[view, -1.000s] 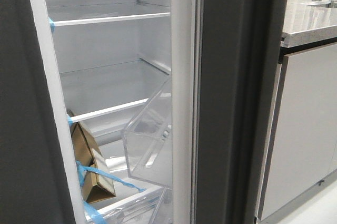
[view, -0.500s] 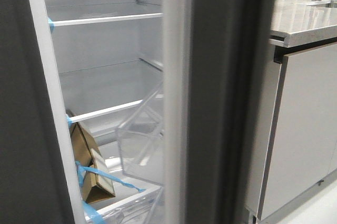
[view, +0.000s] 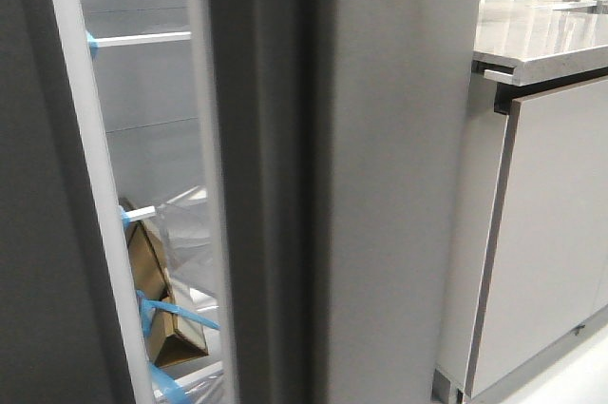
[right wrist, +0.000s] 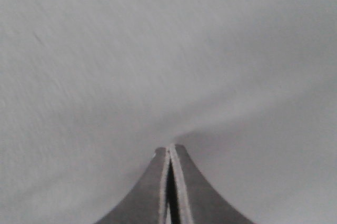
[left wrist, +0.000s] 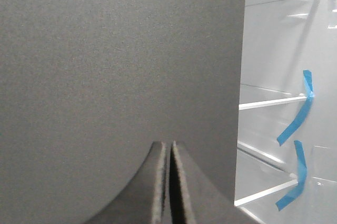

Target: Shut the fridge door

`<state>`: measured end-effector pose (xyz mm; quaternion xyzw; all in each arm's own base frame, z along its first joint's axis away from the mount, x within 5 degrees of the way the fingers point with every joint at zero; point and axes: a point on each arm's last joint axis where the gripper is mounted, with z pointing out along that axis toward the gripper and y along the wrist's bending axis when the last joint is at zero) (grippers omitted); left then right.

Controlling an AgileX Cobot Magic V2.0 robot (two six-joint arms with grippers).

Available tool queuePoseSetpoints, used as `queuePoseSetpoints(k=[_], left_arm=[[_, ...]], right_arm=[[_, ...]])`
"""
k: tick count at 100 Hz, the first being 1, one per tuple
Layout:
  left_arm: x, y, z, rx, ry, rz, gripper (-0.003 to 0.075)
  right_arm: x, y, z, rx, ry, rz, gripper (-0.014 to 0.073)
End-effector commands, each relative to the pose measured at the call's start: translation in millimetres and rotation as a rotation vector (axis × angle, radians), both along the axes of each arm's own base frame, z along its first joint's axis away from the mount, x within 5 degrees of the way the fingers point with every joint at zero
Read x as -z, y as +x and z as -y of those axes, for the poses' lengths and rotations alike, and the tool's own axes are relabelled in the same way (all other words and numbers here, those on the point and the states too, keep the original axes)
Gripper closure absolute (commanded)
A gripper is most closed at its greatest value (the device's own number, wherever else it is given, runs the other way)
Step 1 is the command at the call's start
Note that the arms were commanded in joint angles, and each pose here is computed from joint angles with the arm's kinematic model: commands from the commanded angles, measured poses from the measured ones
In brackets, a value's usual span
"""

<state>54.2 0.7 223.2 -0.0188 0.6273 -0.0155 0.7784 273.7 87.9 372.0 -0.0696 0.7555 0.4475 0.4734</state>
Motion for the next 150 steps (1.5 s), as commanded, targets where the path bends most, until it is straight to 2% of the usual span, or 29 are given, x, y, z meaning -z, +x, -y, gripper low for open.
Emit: queuePoseSetpoints(k=[1,16,27,53,80,105,130,150], left_arm=[[5,0,0,-0.001,-0.006,0.049,0.0740],[5,0,0,-0.001,-0.006,0.049,0.0740],[5,0,0,-0.001,-0.006,0.049,0.0740],[5,0,0,-0.001,-0.006,0.049,0.0740],[5,0,0,-0.001,-0.006,0.049,0.0740],[5,0,0,-0.001,-0.006,0.049,0.0740],[5,0,0,-0.003,-0.006,0.049,0.0740],[5,0,0,-0.002,-0.006,0.049,0.0740]], right_arm=[[-23,2,-11,0.013,-0.017,0.094,0.0641],[-25,15,-27,0.084,-0.088,0.134,0.0641],[-24,21,-40,0.078,-0.138,0.173,0.0641],[-17,44,-59,0.116,-0.199,0.202,0.0641],[-21,89,-80,0.103,-0.198,0.237,0.0641],[-23,134,-117,0.053,-0.174,0.304,0.0641],[-25,147,-134,0.014,-0.146,0.294,0.0641],[-14,144,-134,-0.032,-0.259,0.219,0.0641]])
